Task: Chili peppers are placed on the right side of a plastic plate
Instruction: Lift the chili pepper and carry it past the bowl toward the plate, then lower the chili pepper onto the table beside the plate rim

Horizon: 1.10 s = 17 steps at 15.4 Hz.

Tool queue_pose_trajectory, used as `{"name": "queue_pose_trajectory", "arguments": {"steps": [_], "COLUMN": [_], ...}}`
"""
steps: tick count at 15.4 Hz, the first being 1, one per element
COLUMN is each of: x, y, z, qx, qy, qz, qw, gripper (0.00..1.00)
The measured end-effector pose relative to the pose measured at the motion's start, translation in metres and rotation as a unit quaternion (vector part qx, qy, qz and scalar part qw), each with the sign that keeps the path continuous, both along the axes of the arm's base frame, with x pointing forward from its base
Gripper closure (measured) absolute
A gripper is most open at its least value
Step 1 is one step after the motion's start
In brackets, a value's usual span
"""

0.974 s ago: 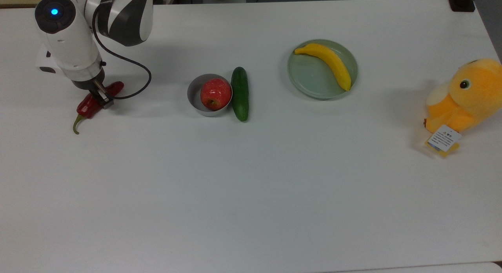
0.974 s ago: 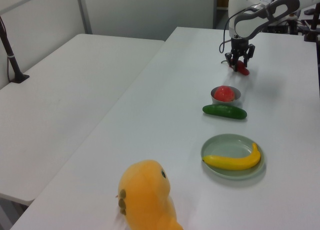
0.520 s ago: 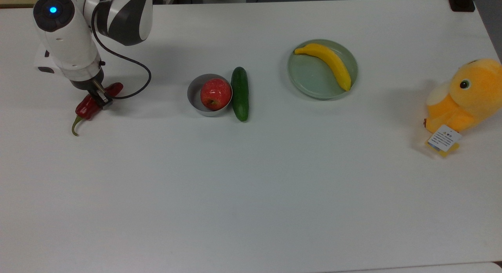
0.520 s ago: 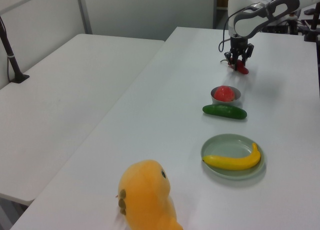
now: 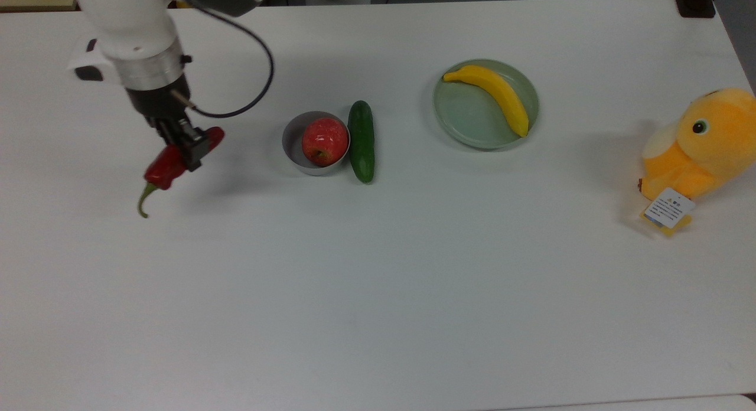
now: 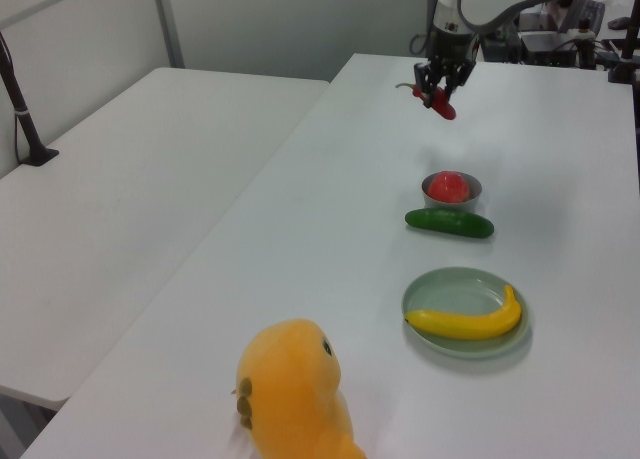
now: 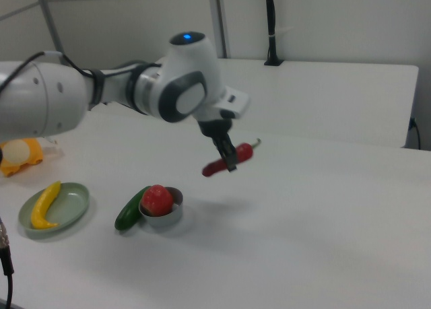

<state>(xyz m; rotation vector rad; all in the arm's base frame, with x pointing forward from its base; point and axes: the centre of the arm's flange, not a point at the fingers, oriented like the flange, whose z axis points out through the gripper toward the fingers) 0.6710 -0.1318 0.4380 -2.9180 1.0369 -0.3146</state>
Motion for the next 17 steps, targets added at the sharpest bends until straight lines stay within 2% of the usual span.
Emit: {"name": "queue_pose_trajectory", "arguments": {"steps": [4, 7, 12, 17], "x": [0.005, -0.005, -0.046, -0.087], "y": [0.088, 0.149, 0.246, 0.292], "z": [0.021, 0.026, 0.039, 0.014], "qx": [0.009, 0.016, 0.017, 0.009], "qy": [-0.012, 0.009, 0.084, 0.161], "qz": [0.065, 0.111, 0.187, 0.228], "qw": [0.9978, 0.9937, 0.9786, 0.9602], "gripper": [0.56, 0.56, 0.57, 0.57]}}
